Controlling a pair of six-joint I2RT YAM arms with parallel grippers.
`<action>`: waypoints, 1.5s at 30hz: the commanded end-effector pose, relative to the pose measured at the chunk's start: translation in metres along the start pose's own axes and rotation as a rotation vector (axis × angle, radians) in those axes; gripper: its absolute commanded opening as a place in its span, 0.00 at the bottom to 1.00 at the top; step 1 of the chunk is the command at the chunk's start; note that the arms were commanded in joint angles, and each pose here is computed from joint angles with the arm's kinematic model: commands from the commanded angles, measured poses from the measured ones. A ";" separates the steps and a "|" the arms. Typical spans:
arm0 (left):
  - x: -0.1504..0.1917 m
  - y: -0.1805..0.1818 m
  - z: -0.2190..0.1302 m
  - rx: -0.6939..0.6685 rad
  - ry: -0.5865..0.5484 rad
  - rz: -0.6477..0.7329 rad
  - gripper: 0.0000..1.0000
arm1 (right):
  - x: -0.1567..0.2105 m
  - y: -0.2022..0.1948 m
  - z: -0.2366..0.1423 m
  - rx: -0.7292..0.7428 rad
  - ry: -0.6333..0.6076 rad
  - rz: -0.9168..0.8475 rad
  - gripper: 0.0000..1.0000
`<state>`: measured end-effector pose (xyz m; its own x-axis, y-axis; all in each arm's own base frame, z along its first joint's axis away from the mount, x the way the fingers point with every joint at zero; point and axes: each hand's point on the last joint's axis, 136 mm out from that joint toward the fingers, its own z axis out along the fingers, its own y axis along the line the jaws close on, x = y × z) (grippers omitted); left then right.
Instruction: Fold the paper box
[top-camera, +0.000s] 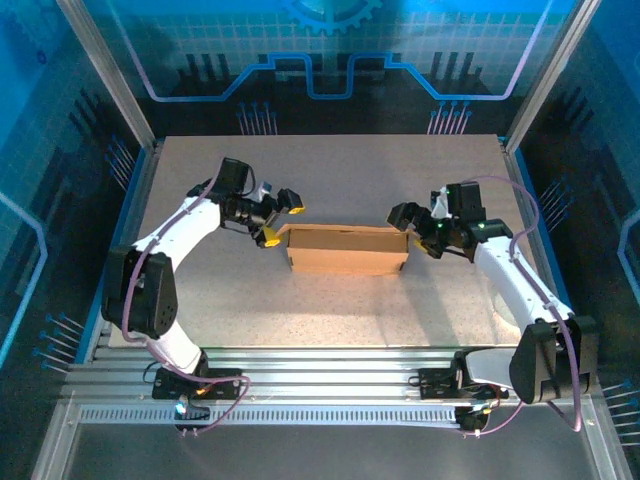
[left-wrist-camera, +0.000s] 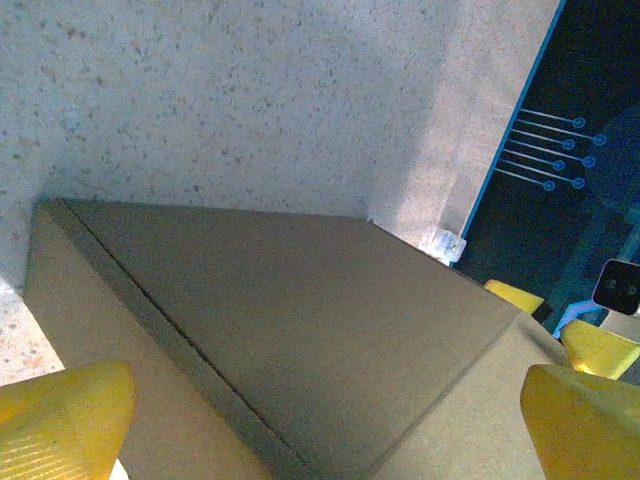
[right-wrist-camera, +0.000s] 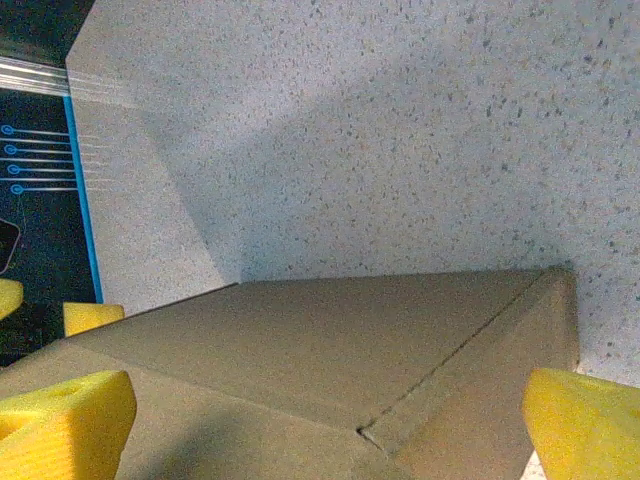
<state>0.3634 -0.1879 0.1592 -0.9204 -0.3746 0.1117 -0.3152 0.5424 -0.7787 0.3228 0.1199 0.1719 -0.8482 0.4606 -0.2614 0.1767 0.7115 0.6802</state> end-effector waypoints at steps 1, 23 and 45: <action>-0.007 -0.006 -0.007 -0.002 -0.009 0.020 0.99 | -0.025 0.008 -0.017 -0.016 -0.090 -0.095 1.00; 0.032 -0.010 -0.077 -0.110 -0.108 0.545 0.80 | 0.002 0.017 -0.070 0.031 -0.101 -0.513 0.67; 0.042 -0.012 -0.050 -0.288 0.027 0.744 0.54 | 0.001 0.014 -0.043 0.122 -0.044 -0.609 0.52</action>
<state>0.3149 -0.1715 0.1971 -0.9295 0.1454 -0.3389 0.3077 0.8123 -0.4954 0.3009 0.1030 0.2032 -0.8055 -0.0003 -0.5926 -0.2462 0.9098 0.3341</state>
